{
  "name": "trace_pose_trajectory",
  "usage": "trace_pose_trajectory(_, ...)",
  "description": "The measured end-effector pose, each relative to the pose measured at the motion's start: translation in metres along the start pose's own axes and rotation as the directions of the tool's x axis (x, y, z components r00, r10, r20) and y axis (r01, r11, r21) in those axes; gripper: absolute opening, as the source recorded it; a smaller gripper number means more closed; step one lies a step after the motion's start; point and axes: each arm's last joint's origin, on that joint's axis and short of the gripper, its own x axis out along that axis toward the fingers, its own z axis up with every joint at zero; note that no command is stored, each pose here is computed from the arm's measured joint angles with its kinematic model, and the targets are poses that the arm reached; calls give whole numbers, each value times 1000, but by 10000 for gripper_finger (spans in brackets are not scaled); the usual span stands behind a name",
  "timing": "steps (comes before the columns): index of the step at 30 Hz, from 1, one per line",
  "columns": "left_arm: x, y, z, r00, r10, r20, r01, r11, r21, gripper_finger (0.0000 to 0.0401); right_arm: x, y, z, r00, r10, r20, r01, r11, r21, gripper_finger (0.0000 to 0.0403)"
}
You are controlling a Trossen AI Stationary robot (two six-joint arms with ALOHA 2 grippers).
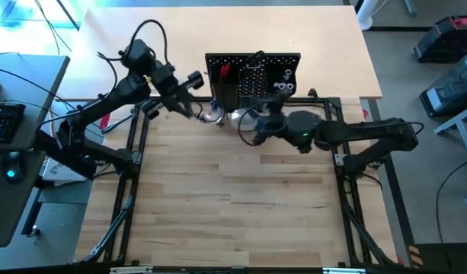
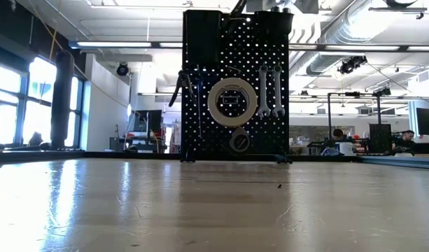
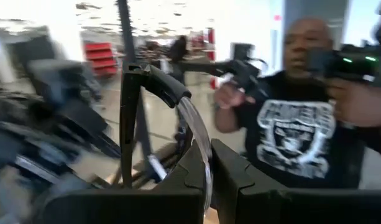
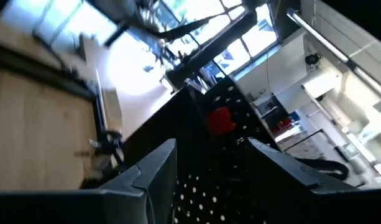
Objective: Hang tools onto peg board
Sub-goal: Put the transparent safety glasses into the left black bin on the peg board
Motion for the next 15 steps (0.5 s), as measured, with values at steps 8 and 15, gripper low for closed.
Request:
trace_pose_trajectory(8, 23, -4, -3, 988, -153, -5, 152, 984, 89, 0, -18, -26, 3, 985, 57, 162, -91, 974, 209, 155)
trace_pose_trajectory(15, 46, 5, -18, 974, -228, 5, 227, 971, 76, 0, -16, -19, 5, 964, 134, 229, -187, 955, 229, 79)
